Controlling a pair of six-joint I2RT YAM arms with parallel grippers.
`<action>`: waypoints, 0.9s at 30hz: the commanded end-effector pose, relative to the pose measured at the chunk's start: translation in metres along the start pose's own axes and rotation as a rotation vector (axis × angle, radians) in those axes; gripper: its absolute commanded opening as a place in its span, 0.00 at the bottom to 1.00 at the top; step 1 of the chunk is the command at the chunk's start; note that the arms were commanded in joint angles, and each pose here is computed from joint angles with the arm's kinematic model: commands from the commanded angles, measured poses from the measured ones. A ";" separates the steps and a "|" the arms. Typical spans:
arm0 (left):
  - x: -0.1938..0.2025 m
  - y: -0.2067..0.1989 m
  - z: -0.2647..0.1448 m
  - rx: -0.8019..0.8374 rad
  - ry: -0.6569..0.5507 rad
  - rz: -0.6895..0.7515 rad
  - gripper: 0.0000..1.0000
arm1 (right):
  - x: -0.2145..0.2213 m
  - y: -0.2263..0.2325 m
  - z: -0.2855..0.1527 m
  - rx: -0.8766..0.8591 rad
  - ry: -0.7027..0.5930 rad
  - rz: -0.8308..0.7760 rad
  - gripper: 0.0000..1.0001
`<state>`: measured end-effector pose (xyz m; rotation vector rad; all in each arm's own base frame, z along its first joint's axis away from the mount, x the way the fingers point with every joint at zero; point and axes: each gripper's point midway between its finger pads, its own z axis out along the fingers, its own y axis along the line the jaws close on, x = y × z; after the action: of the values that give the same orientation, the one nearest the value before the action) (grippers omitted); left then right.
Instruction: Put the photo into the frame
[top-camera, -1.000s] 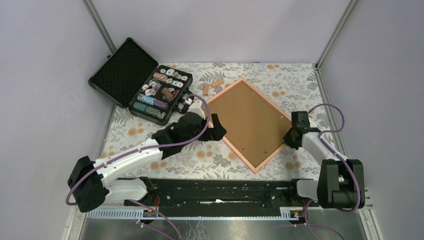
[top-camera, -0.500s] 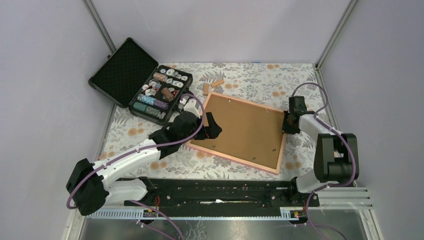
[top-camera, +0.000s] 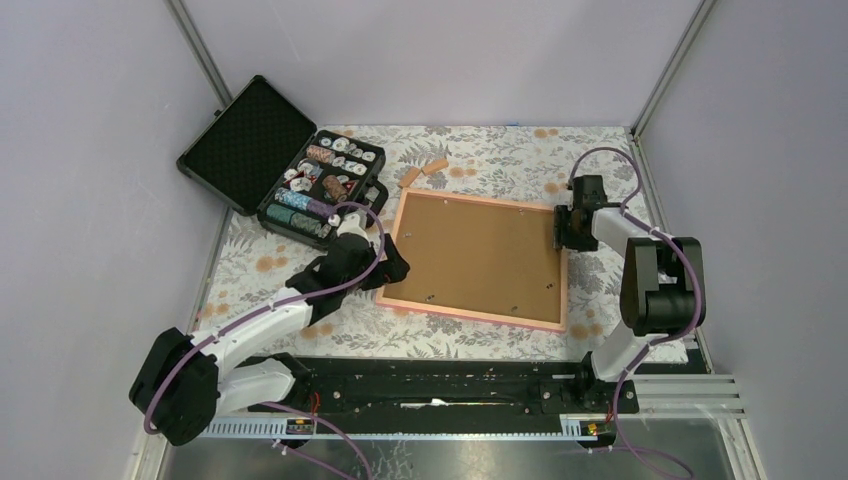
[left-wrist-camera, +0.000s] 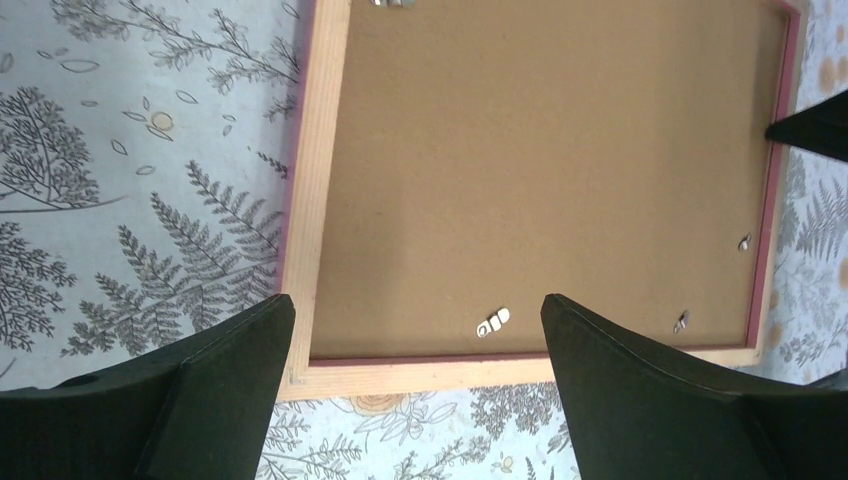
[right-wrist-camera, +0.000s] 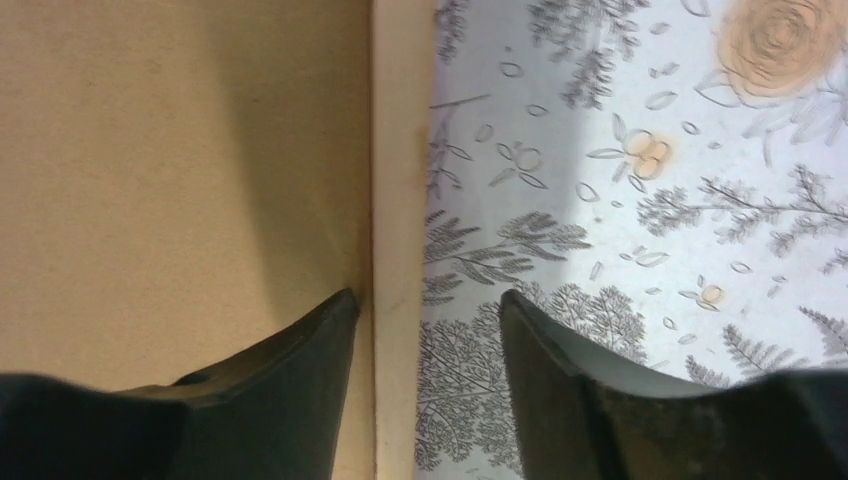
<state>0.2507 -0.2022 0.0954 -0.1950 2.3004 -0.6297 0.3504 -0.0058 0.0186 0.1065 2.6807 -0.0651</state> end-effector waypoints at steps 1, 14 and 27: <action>-0.019 -0.008 0.004 0.065 -0.077 -0.063 0.99 | -0.019 -0.016 -0.032 0.114 -0.070 0.106 0.80; -0.014 0.004 0.029 0.078 -0.039 -0.035 0.99 | 0.046 0.056 -0.080 -0.239 0.117 0.446 1.00; -0.002 0.025 0.046 0.007 -0.010 0.019 0.72 | 0.098 0.039 -0.061 -0.102 0.204 0.526 0.94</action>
<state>0.2729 -0.1950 0.0523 -0.1901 2.3355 -0.6187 0.2585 0.0462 0.0395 0.7495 2.7177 0.3119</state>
